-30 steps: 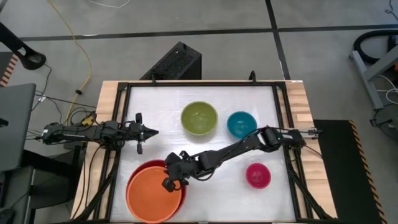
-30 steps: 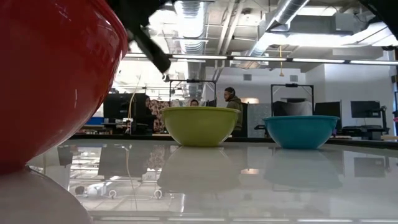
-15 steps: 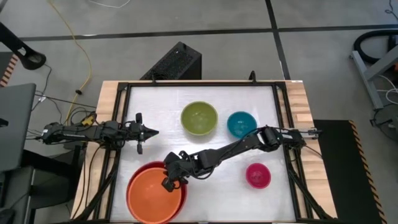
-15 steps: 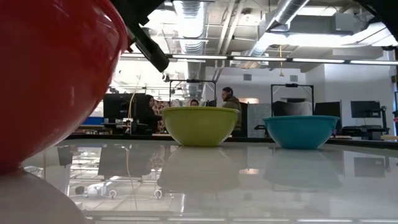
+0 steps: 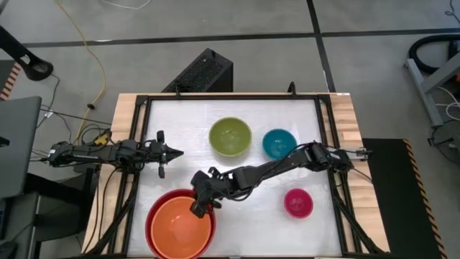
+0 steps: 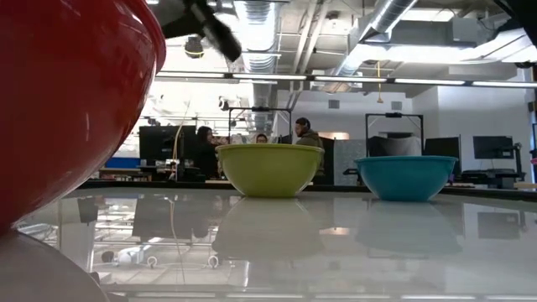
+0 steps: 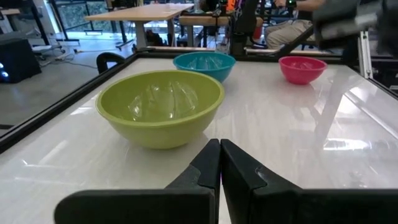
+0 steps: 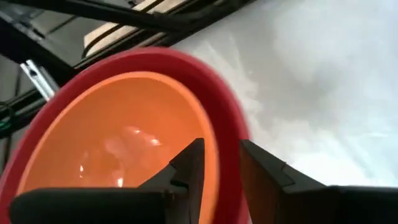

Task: Nest bowls inside each other
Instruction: Stack the green bowl on top of the orange stacked bowls

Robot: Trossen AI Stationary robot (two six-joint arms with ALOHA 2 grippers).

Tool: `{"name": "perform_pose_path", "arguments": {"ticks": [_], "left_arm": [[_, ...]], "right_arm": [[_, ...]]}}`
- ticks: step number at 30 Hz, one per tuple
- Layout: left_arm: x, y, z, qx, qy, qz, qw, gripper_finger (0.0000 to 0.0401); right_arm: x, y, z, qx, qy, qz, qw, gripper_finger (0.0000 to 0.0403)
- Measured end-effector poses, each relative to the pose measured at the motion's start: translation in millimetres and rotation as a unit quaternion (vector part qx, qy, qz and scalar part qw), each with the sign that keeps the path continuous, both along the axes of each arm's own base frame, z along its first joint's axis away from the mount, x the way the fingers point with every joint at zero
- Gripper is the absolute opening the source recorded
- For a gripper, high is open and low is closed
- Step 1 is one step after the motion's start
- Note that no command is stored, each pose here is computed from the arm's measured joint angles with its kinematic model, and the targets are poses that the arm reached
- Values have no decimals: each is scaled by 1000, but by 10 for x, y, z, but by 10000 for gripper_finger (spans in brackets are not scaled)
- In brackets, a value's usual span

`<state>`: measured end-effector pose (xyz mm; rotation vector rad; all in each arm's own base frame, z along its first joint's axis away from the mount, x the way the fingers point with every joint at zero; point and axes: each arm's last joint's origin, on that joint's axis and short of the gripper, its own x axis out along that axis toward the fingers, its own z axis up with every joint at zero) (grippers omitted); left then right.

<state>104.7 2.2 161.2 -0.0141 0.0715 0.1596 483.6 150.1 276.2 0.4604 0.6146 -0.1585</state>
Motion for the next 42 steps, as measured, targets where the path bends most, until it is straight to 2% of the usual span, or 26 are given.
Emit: {"name": "perform_pose_path", "arguments": {"ticks": [5,8,11,14,18,22,25,28,31,42], "left_arm": [[0,0,0,0,0,0,1000,0],[1,0,0,0,0,0,1000,0],[1,0,0,0,0,0,1000,0],[1,0,0,0,0,0,1000,0],[1,0,-1,0,1,0,1000,0],[1,0,0,0,0,0,1000,0],[1,0,-1,0,1,0,1000,0],[1,0,0,0,0,0,1000,0],[1,0,0,0,1,0,1000,0],[1,0,-2,0,1,0,1000,0]], "right_arm": [[-281,-288,276,-59,68,-47,995,119],[-477,-625,370,-82,139,-114,980,119],[-629,-977,373,-93,207,-153,962,119],[-755,-1373,314,-76,250,-189,947,120],[-919,-1930,160,-42,272,-230,933,132],[-1082,-2356,25,6,246,-244,938,174],[-1263,-2600,-75,19,254,-279,926,216],[-1377,-2742,-208,27,263,-293,919,252],[-1390,-2758,-300,36,257,-276,925,271],[-1371,-2742,-595,60,236,-243,939,276]]}}
